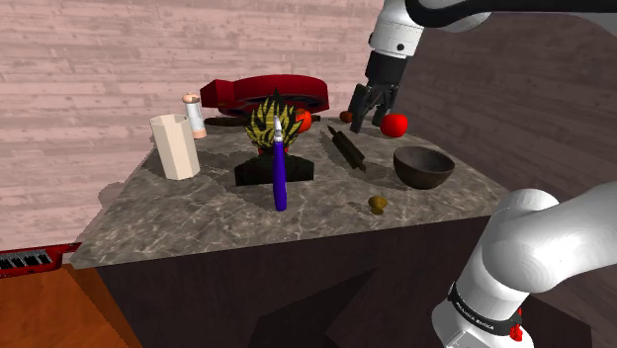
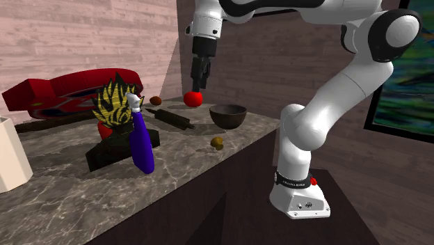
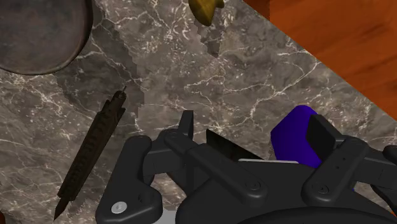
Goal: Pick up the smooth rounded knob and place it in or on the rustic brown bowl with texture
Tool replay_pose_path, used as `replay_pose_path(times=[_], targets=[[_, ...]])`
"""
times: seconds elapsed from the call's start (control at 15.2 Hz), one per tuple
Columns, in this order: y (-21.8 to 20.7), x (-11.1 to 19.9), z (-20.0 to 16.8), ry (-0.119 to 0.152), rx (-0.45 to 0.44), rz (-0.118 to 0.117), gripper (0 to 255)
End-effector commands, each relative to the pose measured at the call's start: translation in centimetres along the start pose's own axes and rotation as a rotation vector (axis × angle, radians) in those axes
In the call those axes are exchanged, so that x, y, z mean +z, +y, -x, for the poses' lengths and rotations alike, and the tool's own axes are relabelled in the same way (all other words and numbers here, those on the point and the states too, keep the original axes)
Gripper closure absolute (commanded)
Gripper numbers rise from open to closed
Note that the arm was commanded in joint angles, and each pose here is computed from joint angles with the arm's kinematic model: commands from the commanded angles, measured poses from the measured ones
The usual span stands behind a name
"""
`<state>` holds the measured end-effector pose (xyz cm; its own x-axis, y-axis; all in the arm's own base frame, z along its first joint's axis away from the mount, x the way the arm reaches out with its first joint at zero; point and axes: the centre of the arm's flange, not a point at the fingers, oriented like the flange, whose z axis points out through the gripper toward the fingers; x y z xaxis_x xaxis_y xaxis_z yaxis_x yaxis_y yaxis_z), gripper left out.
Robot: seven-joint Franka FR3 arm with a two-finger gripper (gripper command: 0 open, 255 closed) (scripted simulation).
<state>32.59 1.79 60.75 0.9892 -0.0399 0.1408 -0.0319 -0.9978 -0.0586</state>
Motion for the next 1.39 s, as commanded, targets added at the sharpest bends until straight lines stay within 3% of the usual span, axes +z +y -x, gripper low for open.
replay_pose_path(times=[0.0,0.92,1.32], targets=[[0.0,0.0,0.0,0.0,0.0,0.0,0],[-0.8,17.3,5.0,-0.152,0.054,0.265,0],[-0.1,19.9,5.5,-0.154,0.055,0.268,0]])
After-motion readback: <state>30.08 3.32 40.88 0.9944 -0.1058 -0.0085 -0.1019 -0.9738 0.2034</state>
